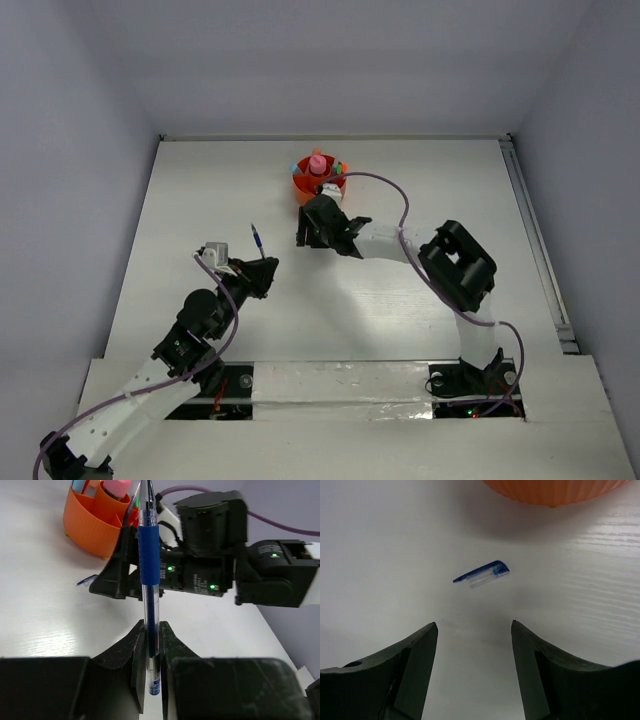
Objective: Sort the stationery into containers
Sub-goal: Pick up the pen cap from the center of the board, then close the pen cap on the pen.
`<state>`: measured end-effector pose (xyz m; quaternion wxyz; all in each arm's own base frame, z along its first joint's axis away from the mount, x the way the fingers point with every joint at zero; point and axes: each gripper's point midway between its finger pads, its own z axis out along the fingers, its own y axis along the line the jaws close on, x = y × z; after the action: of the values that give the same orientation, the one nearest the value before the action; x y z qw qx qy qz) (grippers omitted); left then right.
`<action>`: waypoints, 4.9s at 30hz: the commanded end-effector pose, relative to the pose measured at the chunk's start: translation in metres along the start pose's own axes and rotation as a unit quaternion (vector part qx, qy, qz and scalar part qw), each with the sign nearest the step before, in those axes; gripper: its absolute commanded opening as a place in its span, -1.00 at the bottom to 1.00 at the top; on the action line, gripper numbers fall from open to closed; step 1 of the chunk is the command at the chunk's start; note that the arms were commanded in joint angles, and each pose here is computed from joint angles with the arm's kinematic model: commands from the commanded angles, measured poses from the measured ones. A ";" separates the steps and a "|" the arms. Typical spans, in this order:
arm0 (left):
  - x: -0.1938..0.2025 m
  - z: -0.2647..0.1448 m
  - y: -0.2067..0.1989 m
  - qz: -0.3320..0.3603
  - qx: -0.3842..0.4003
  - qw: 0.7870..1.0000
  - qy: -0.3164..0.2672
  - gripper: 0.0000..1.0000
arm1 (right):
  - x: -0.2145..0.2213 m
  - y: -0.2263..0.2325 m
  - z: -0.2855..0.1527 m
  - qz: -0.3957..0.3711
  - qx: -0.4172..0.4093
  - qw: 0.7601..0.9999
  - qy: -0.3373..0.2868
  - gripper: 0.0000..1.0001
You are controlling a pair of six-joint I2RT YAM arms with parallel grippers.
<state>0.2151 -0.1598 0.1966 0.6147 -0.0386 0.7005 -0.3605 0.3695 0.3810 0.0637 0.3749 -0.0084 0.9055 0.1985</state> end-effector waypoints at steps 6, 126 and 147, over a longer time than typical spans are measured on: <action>-0.002 -0.002 -0.009 0.000 0.026 1.000 -0.004 -1.00 | -0.024 0.005 0.034 0.033 0.042 0.998 -0.040 0.34; 0.030 0.021 -0.096 -0.041 0.230 0.967 0.103 -1.00 | -0.102 0.100 -0.223 0.072 -0.423 0.871 -0.237 -1.00; 0.034 0.024 -0.091 -0.044 0.216 0.969 0.108 -1.00 | -0.109 0.096 -0.237 0.073 -0.428 0.861 -0.264 -1.00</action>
<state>0.1898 -0.2546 0.1820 0.4760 0.0996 0.7045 -0.5170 0.2806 0.3739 0.2871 0.5118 -0.0436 0.6435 0.5675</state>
